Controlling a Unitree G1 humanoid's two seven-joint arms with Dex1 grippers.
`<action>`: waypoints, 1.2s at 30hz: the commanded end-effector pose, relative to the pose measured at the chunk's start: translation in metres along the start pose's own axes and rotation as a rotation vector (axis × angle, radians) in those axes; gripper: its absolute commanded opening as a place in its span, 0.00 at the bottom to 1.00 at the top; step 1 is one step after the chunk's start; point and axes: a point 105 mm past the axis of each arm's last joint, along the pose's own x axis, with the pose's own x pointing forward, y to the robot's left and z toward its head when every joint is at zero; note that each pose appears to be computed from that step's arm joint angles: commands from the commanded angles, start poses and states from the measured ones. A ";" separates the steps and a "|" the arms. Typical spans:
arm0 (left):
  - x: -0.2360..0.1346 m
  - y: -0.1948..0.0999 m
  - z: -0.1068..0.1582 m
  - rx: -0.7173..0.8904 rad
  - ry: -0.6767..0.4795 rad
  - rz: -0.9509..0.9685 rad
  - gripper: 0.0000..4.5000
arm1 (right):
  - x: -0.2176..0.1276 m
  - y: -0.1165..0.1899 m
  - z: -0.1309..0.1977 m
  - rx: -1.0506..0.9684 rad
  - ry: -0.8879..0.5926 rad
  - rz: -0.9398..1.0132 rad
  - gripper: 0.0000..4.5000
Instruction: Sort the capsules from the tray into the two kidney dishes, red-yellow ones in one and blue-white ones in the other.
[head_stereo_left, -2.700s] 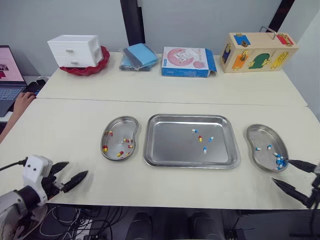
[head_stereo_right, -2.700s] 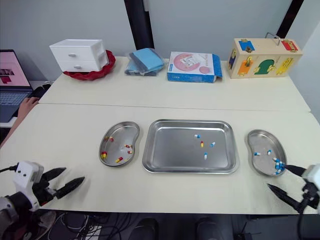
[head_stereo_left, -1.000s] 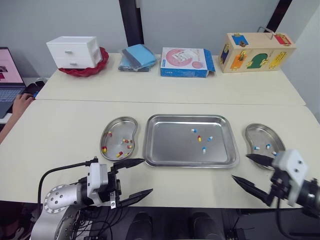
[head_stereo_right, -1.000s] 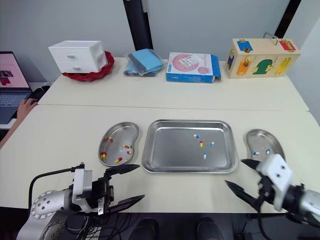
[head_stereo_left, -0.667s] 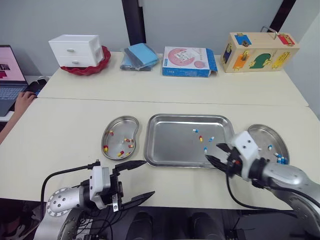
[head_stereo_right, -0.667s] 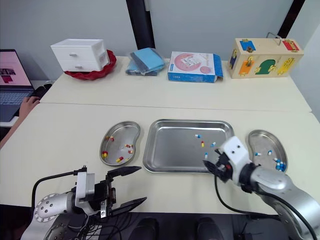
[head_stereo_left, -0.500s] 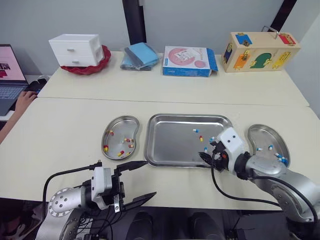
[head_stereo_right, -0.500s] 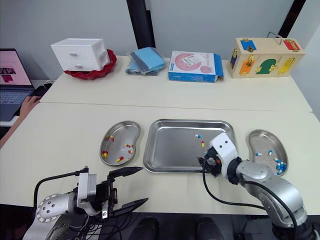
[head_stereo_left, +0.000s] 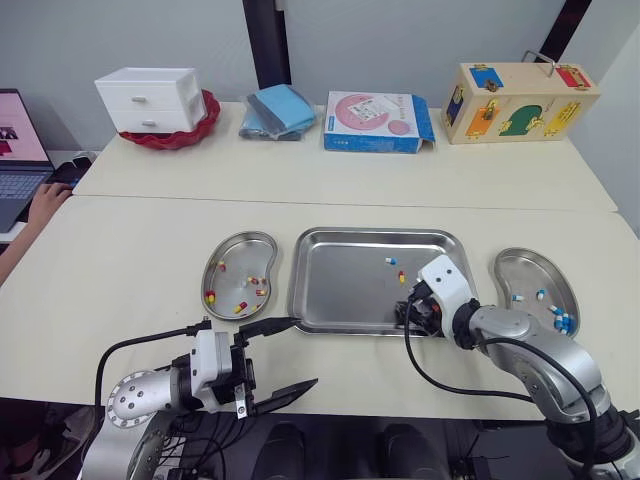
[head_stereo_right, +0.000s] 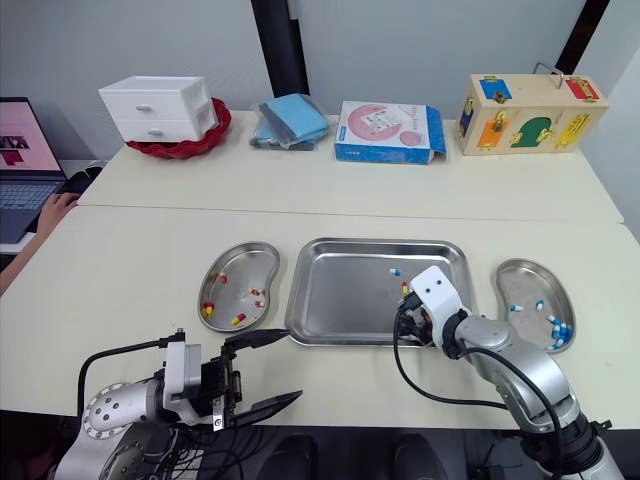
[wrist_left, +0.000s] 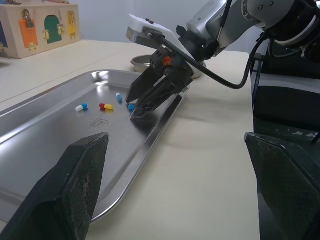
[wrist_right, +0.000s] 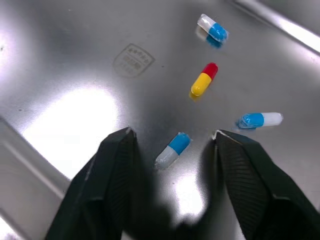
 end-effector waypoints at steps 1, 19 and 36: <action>0.001 -0.002 0.002 0.016 -0.015 -0.005 1.00 | -0.002 -0.001 -0.004 -0.050 0.023 -0.004 0.37; 0.004 -0.010 0.010 -0.017 -0.065 -0.117 1.00 | -0.034 -0.016 0.031 -0.159 -0.114 0.011 0.00; 0.025 -0.012 0.033 -0.011 -0.248 -0.238 1.00 | -0.134 -0.111 -0.027 0.103 0.040 -0.332 0.00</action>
